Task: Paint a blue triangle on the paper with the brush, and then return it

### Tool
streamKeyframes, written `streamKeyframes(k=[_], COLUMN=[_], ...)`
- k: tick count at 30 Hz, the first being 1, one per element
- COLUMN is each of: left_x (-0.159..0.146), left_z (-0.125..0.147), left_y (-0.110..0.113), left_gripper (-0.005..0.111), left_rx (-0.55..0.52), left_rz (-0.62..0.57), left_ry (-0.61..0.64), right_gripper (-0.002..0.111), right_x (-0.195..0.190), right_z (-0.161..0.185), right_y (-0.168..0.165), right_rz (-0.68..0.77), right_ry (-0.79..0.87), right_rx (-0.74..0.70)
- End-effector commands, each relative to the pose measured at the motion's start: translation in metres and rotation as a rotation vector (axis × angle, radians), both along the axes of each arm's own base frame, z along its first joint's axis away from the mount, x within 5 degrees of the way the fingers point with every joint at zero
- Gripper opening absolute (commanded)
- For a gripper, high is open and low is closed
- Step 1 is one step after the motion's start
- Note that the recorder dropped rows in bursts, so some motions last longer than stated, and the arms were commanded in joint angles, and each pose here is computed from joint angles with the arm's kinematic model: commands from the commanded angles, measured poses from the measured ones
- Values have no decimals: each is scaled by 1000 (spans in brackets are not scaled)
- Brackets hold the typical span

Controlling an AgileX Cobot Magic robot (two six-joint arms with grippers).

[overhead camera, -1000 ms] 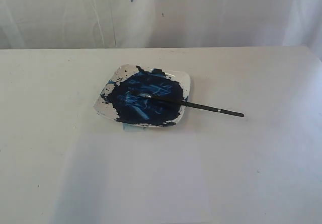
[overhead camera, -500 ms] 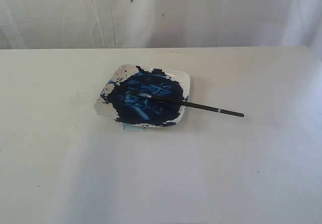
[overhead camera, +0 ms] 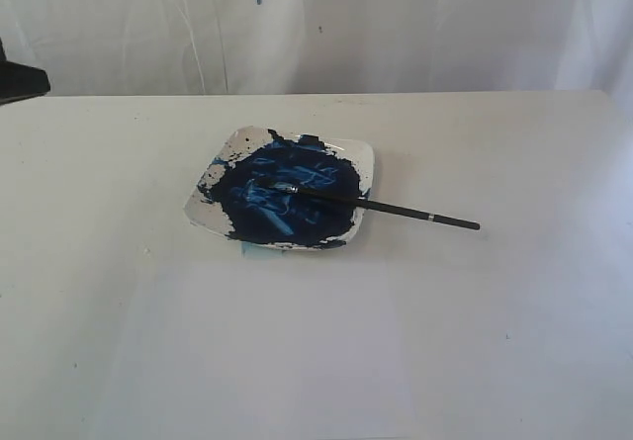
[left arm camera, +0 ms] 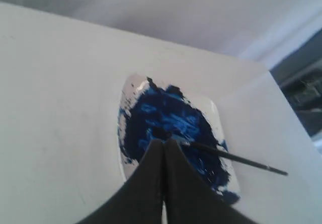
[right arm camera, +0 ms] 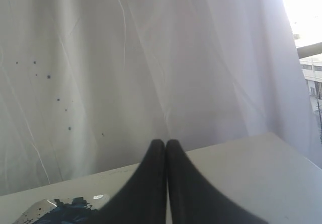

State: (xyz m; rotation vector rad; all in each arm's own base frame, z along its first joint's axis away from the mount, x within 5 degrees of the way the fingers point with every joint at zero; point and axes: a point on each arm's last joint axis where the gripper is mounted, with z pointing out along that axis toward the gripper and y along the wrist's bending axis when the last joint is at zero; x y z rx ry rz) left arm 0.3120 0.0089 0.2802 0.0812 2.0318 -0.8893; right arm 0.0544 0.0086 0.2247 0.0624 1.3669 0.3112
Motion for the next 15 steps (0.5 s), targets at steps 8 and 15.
streamKeyframes(k=[8, 15], left_x=[-12, -33], left_z=[-75, -118], left_y=[-8, -34], left_gripper=[0, 0], left_rx=[-50, -82], left_rz=[-171, -260], left_ry=[174, 326], right_gripper=[0, 0], right_x=[-1, -1], right_z=[0, 0], right_y=[0, 0], right_rz=[-1, -1], right_ry=[-3, -3], right_rx=[6, 6])
